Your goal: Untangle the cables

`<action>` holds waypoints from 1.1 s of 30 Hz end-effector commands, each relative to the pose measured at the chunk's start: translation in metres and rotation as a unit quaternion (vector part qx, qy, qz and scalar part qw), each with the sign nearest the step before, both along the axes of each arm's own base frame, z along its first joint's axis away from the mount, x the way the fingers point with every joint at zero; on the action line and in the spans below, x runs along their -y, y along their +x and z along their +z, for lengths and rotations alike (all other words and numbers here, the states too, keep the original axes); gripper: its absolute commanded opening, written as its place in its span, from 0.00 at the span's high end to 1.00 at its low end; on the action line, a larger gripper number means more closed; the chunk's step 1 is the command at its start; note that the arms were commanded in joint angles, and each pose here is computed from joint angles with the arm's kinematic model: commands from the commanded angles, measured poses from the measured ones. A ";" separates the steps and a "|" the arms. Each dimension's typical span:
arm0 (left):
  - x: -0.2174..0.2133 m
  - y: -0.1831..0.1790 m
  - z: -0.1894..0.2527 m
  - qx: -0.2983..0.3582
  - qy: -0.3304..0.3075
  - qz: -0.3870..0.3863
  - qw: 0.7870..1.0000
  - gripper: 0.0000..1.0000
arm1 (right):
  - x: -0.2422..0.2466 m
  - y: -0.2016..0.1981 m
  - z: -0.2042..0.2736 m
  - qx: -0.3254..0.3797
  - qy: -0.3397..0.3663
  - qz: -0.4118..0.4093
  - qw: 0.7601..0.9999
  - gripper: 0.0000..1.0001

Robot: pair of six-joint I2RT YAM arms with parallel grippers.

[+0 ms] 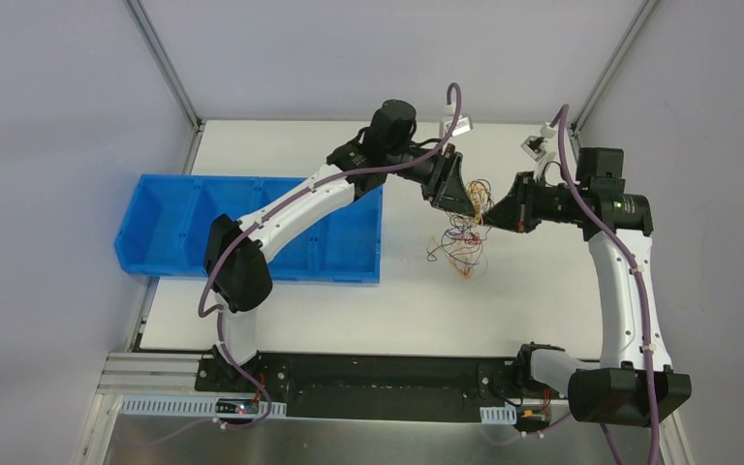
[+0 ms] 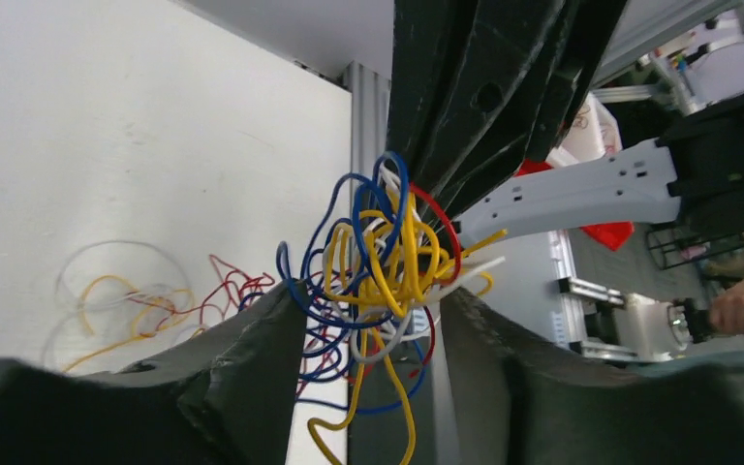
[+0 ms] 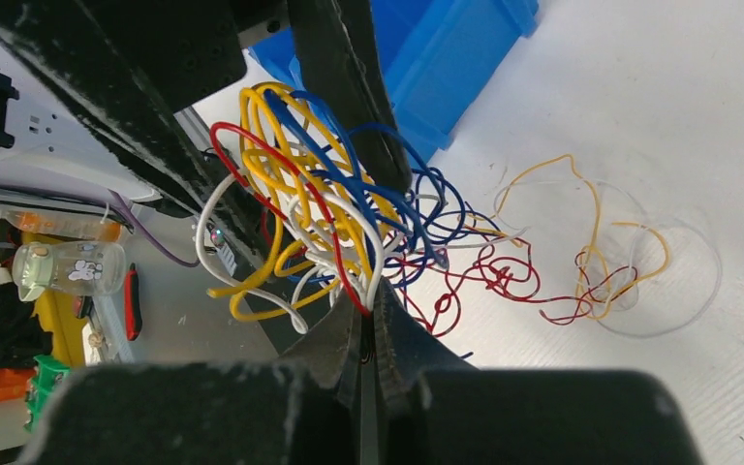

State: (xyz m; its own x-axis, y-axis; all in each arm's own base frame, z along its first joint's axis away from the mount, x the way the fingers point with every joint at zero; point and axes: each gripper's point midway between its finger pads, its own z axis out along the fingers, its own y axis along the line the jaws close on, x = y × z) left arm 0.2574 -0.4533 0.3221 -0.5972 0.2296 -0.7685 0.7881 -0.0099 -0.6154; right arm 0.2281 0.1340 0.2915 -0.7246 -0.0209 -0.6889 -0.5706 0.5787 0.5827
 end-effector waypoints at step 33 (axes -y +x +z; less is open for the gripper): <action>-0.165 0.151 0.162 0.206 -0.071 0.296 0.930 1.00 | 0.226 -0.028 -0.173 -0.153 -0.322 -0.202 0.912 1.00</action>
State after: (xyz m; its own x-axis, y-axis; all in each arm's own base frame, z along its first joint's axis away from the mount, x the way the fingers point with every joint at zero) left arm 0.4052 -0.3052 0.4161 -0.4450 -0.1013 -0.8898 0.7989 0.4041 -0.4455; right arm 0.2226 -0.0699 0.1481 -0.8786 0.0860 -0.4697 -0.0387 0.9676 0.2496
